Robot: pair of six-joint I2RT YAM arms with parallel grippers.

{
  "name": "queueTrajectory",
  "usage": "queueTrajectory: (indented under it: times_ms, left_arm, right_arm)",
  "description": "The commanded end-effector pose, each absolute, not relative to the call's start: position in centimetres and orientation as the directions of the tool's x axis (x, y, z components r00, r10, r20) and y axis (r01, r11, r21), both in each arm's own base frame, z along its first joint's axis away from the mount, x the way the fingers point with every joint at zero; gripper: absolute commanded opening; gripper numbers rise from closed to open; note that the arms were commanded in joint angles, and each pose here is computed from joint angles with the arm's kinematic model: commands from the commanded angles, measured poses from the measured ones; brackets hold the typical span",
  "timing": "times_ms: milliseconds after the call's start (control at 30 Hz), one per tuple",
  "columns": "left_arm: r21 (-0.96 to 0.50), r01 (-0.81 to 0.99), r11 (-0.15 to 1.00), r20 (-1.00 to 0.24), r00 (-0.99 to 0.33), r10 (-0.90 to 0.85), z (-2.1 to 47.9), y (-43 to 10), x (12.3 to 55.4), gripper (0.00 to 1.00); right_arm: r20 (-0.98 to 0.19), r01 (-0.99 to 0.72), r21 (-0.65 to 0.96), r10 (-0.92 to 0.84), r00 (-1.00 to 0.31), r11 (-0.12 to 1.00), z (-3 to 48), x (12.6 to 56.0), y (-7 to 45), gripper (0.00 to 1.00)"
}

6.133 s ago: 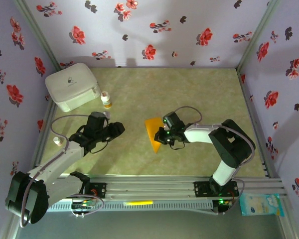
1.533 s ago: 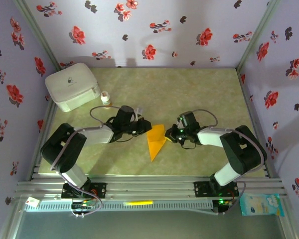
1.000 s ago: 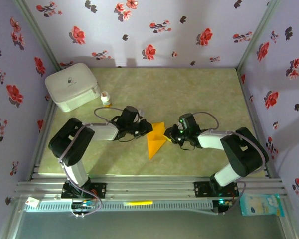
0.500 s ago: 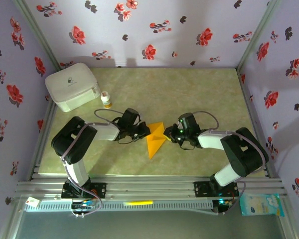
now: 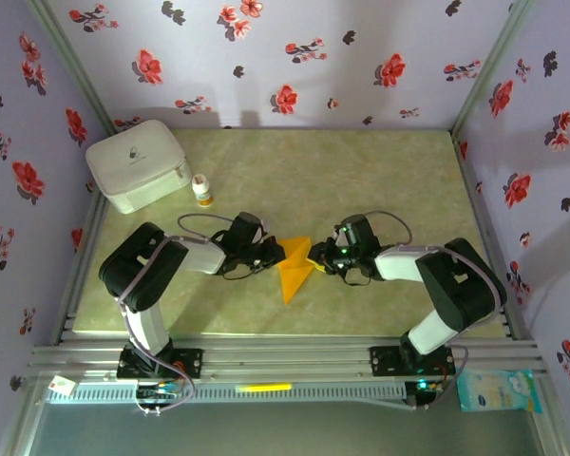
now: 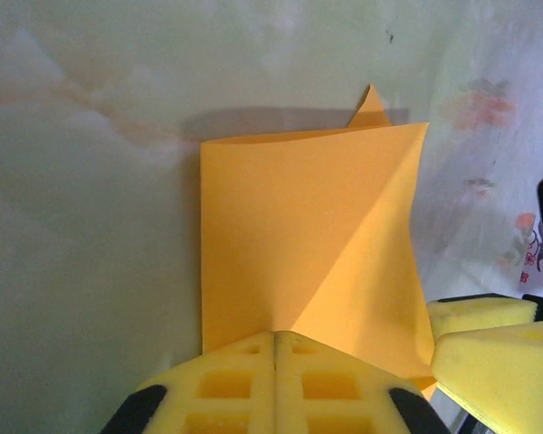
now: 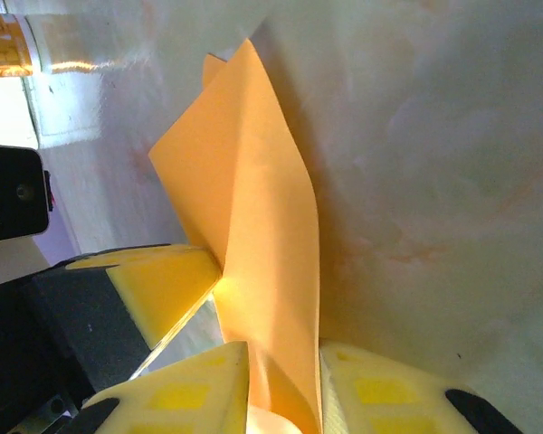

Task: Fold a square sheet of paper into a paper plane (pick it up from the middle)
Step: Perform the fifth fold on the wing at the bottom-center of the table.

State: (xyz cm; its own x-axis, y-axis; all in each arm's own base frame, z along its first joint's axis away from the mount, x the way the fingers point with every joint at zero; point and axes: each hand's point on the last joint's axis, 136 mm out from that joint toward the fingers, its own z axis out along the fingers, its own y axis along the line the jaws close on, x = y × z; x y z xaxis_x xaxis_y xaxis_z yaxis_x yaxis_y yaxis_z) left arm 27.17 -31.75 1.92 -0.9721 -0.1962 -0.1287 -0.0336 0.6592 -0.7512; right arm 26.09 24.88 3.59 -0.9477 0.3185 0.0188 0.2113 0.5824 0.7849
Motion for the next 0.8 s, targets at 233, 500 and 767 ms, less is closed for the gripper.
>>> queueTrajectory:
  times_ms: [233, 500, 767]
  left_arm:
    - [-0.752, -0.056, 0.656, -0.087, -0.979, -0.184, -0.90, -31.09, 25.94, 0.00]
    - [-0.754, -0.054, 0.654, -0.090, -0.979, -0.185, -0.78, -31.06, 25.97, 0.00]
    - [-0.756, -0.052, 0.652, -0.093, -0.978, -0.186, -0.57, -31.10, 26.05, 0.00]
  right_arm:
    - [-0.023, 0.117, 0.829, 0.242, -0.970, 0.546, 4.90, 27.67, 25.91, 0.27]
    - [-0.041, 0.085, 0.826, 0.209, -0.977, 0.557, 4.86, 27.70, 25.55, 0.29]
    - [-0.029, 0.062, 0.825, 0.151, -0.988, 0.561, 4.53, 27.90, 25.66, 0.29]
